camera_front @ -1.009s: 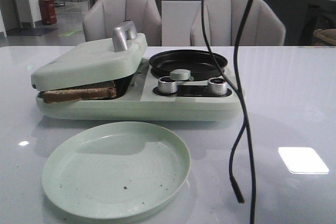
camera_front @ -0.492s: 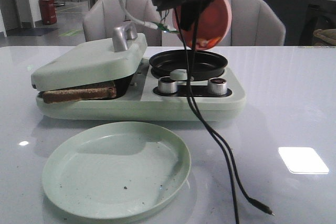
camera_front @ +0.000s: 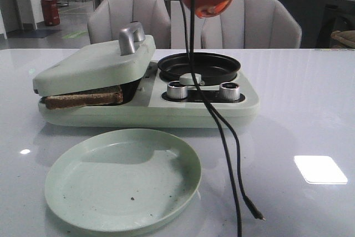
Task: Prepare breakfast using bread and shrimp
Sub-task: 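Lift the pink bowl over the black pan and tip the shrimp in, then carry the empty pink bowl back and set it on the table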
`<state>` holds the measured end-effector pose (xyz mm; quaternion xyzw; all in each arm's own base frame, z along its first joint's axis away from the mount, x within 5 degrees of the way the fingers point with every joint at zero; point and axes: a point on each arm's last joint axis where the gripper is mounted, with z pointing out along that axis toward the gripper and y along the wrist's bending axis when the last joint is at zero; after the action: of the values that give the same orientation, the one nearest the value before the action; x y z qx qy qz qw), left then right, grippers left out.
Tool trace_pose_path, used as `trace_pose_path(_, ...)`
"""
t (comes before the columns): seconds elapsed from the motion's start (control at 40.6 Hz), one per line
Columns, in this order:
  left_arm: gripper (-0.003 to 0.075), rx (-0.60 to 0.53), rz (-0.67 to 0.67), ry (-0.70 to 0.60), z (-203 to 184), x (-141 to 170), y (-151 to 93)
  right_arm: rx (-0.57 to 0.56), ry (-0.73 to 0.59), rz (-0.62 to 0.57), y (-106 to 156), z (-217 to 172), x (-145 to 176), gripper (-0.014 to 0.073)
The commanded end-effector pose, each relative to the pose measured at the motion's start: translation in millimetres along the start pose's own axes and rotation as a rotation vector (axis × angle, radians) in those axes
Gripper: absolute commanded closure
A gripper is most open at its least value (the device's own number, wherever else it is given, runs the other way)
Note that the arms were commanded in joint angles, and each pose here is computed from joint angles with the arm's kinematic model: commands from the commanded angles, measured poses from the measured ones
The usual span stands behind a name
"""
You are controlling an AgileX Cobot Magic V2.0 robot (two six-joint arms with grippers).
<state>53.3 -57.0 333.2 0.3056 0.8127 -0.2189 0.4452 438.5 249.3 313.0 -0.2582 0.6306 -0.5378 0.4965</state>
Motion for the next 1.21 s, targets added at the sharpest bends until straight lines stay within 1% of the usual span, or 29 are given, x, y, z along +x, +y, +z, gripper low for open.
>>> trace_pose_path(0.0, 0.0619, 0.003, -0.017, -0.09, -4, -13, -1, 0.129, -0.008, 0.0, -38, -1, -3, 0.055)
trace_pose_path(0.098, 0.0619, 0.003, -0.017, -0.09, -4, -13, -1, 0.111, 0.001, -0.154, -15, 1, -4, 0.055)
trace_pose_path(0.197, 0.0619, 0.003, -0.017, -0.09, -4, -13, -1, 0.113, 0.009, -0.168, -12, -1, -4, 0.055)
trace_pose_path(0.517, 0.0619, 0.003, -0.017, -0.09, -4, -13, -1, 0.143, 0.019, -0.113, -30, -1, -7, 0.055)
trace_pose_path(0.566, 0.0619, 0.003, -0.017, -0.09, -4, -13, -1, 0.149, 0.026, -0.091, -33, -1, -7, 0.055)
trace_pose_path(0.665, 0.0619, 0.003, -0.017, -0.09, -4, -13, -1, 0.156, 0.071, 0.015, -49, -3, -2, 0.055)
trace_pose_path(0.739, 0.0619, 0.003, -0.017, -0.09, -4, -13, -1, 0.1, 0.111, 0.094, -65, -5, 3, 0.055)
trace_pose_path(0.837, 0.0619, 0.003, -0.017, -0.09, -4, -13, -1, -0.055, 0.174, 0.248, -91, -9, 16, 0.055)
trace_pose_path(0.96, 0.0619, 0.003, -0.017, -0.09, -4, -13, -1, -0.229, 0.24, 0.395, -116, -6, 41, 0.055)
trace_pose_path(1.083, 0.0619, 0.003, -0.017, -0.09, -4, -13, -1, -0.351, 0.314, 0.465, -128, -4, 77, 0.055)
trace_pose_path(1.182, 0.0619, 0.003, -0.017, -0.09, -4, -13, -1, -0.418, 0.373, 0.483, -127, -2, 109, 0.055)
